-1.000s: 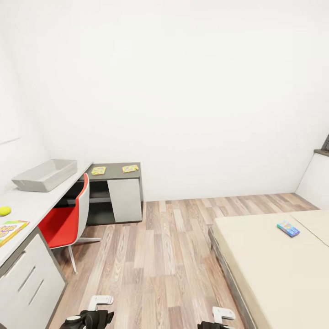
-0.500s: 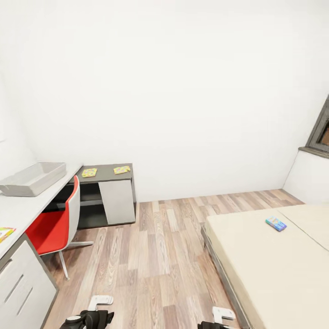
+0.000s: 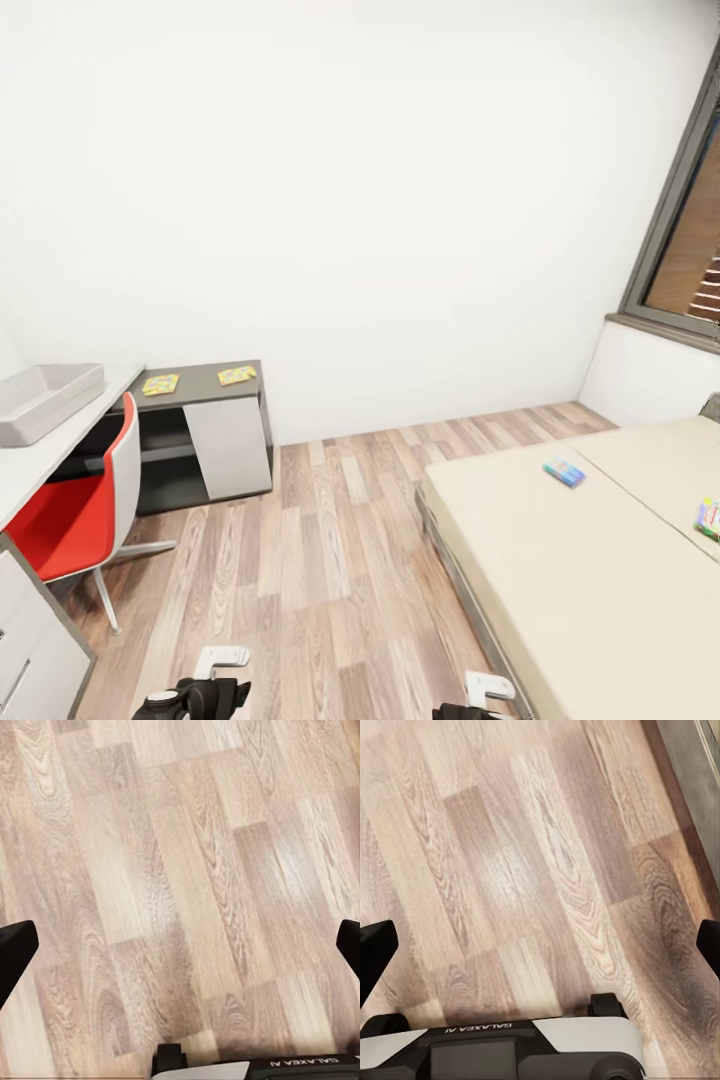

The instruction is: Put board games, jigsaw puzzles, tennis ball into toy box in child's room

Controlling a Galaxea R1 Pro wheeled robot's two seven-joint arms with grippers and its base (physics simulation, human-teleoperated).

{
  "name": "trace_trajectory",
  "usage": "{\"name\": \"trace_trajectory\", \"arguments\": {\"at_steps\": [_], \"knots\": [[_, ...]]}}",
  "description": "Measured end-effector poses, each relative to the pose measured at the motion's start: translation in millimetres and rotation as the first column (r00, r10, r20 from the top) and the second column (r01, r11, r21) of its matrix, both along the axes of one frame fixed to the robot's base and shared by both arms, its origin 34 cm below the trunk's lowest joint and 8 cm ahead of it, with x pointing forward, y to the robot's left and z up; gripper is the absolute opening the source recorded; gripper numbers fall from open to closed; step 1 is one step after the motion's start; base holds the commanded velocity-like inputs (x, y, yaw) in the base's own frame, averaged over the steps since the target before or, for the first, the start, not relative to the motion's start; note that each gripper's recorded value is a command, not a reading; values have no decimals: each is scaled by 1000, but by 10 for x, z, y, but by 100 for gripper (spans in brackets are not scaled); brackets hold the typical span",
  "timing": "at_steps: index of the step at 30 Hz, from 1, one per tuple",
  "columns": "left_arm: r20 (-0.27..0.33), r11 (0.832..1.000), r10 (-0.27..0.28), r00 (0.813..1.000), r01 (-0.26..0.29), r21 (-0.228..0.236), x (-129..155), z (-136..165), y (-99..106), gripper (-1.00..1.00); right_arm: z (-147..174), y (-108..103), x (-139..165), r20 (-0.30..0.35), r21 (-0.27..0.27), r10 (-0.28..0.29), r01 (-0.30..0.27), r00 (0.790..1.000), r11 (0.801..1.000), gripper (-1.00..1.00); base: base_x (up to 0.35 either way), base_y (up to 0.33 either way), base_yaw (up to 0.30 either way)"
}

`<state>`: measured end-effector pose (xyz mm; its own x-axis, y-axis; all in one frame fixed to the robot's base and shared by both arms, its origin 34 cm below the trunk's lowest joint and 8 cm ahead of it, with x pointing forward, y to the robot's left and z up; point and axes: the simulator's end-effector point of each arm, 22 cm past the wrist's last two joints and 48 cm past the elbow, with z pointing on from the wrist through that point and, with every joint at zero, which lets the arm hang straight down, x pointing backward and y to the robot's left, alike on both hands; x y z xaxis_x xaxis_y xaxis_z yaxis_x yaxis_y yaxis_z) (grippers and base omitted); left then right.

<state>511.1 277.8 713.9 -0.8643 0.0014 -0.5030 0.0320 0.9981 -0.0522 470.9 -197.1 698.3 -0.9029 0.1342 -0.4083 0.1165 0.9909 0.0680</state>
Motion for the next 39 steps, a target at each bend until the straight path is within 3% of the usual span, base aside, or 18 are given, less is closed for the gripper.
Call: {"name": "trace_trajectory", "arguments": {"at_steps": [15,39], "knots": [[3,1000,-2,1000,2,1,4,3,-5,100,5,60,-1,1,6,4,-4,1000,1000,100,-273,0,40],[4,1000,-3,1000,3,6,6,3,-33,100,10,136,-11,1,12,11,-11,1000,1000,100,-13,-106,99]]}}
